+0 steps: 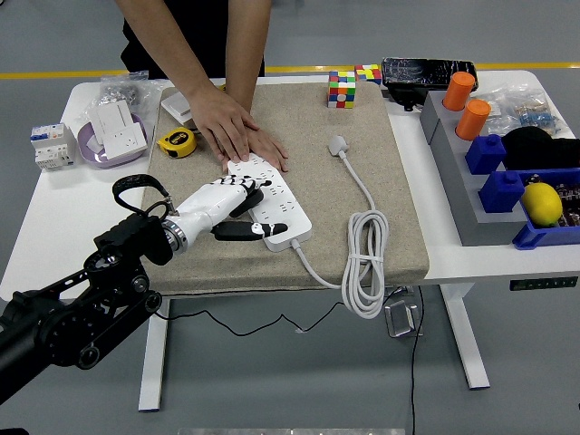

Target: Pick up the plug,place it near the board,insert it into the board,press the button

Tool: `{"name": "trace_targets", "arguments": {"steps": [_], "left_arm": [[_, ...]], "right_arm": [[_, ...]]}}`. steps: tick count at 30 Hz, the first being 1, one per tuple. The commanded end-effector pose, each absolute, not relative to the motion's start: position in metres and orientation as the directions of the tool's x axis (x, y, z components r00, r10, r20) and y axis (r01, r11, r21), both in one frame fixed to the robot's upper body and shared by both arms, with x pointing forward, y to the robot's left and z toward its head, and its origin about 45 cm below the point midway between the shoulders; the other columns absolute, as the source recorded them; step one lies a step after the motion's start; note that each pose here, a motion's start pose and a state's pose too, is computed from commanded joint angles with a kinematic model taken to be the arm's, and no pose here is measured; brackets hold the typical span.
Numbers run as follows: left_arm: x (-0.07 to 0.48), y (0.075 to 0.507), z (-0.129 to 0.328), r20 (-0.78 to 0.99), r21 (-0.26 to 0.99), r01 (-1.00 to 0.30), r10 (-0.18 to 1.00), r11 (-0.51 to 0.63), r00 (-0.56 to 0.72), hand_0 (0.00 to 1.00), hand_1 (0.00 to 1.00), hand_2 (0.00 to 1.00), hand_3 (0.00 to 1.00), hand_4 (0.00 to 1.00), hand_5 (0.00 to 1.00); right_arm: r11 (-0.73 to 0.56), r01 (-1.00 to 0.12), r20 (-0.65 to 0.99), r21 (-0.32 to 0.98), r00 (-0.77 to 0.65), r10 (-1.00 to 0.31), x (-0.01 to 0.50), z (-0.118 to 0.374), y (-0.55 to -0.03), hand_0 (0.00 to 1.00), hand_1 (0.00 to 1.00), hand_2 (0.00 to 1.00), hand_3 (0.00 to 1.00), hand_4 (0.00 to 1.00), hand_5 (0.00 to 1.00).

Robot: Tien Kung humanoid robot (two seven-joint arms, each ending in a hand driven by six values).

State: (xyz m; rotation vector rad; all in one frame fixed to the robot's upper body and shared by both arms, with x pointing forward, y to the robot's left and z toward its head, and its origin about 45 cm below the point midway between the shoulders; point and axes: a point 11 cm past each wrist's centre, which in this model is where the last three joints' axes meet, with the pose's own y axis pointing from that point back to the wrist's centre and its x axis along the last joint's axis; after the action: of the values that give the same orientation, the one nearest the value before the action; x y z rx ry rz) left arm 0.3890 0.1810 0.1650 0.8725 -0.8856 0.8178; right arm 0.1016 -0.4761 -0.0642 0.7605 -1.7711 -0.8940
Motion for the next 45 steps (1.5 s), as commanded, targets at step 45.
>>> {"name": "trace_targets", "arguments": {"steps": [45], "left_arm": [[0.377, 0.194, 0.160, 0.958, 0.251, -0.914, 0.052, 0.320, 0.282, 0.998, 0.998, 0.998, 0.998, 0.998, 0.998]], "right_arm": [[0.535, -0.094, 0.480, 0.840, -0.331, -0.812, 0.101, -0.065, -0.476, 0.887, 0.834, 0.792, 0.789, 0.998, 0.983]]}}
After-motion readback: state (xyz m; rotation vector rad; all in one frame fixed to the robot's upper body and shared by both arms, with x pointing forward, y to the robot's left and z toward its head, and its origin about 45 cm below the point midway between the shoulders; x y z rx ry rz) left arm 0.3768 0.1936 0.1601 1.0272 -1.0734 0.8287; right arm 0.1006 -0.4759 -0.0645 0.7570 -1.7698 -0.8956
